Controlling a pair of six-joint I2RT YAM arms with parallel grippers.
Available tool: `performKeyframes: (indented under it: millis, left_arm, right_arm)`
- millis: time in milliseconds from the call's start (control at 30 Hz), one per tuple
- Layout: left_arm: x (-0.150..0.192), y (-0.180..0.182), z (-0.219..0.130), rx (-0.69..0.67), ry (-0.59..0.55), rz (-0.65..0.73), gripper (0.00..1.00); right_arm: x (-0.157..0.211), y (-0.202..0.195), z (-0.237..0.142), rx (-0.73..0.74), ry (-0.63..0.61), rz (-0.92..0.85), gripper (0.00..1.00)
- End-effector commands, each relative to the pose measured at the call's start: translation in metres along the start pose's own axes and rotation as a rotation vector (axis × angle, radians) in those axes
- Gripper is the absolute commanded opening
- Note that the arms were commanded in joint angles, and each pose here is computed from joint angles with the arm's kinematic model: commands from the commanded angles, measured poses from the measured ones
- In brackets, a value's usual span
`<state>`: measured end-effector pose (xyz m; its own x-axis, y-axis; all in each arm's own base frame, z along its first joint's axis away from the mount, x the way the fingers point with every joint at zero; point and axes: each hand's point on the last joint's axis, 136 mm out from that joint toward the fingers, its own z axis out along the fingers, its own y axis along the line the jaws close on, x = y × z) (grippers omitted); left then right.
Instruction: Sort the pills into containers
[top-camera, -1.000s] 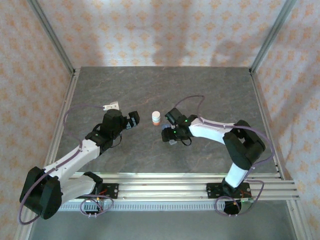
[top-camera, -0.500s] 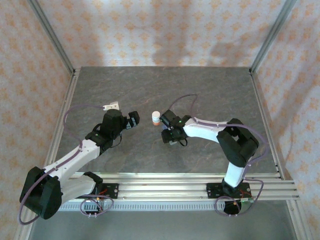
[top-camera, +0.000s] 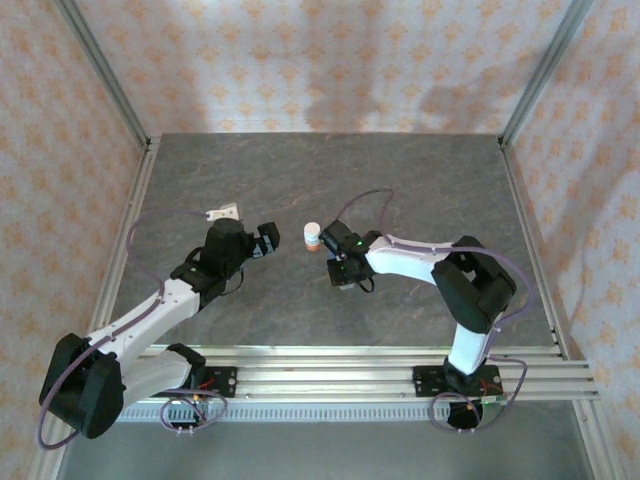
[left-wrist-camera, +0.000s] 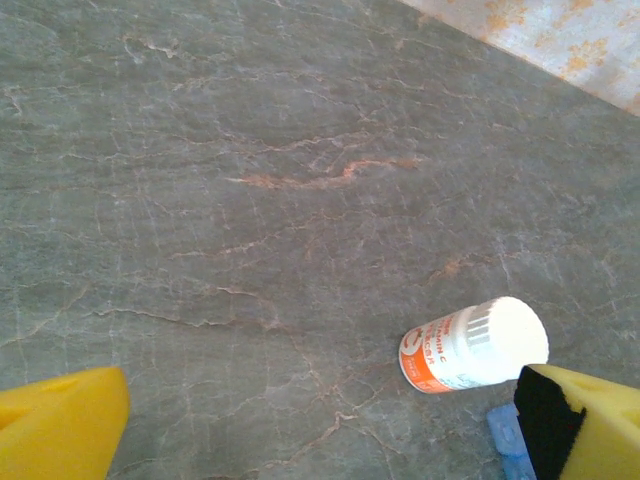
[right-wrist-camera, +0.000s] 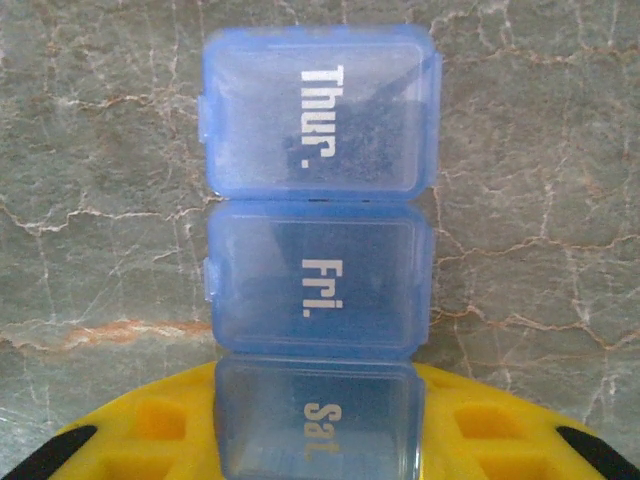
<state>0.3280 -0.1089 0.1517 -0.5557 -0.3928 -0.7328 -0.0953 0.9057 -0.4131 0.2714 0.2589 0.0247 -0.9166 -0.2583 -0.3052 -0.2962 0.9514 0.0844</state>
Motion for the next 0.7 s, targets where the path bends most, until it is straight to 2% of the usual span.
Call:
performKeyframes:
  millis: [0, 133, 233, 300, 433, 667]
  left_arm:
    - [-0.001, -0.007, -0.002, 0.044, -0.017, -0.075, 1.0]
    - [-0.002, -0.011, -0.005, 0.063, -0.01, -0.164, 1.0]
    - [-0.003, -0.02, -0.012, 0.104, 0.012, -0.153, 1.0]
    - [-0.005, -0.032, -0.018, 0.176, 0.013, -0.136, 1.0]
    - [-0.01, -0.054, -0.027, 0.292, 0.03, -0.196, 1.0]
    - [-0.012, -0.1, -0.031, 0.495, 0.145, -0.316, 1.0]
  right_arm:
    - [-0.001, -0.008, -0.019, 0.024, -0.036, -0.003, 0.31]
    - [0.002, -0.01, -0.039, -0.003, -0.068, -0.001, 0.31]
    - [0.004, -0.005, -0.056, -0.058, -0.091, 0.005, 0.31]
    - [0.002, 0.002, -0.068, -0.111, -0.113, 0.0, 0.31]
    - [-0.005, 0.028, -0.096, -0.27, -0.156, -0.032, 0.31]
    - [-0.022, 0.063, -0.125, -0.457, -0.196, -0.047, 0.31]
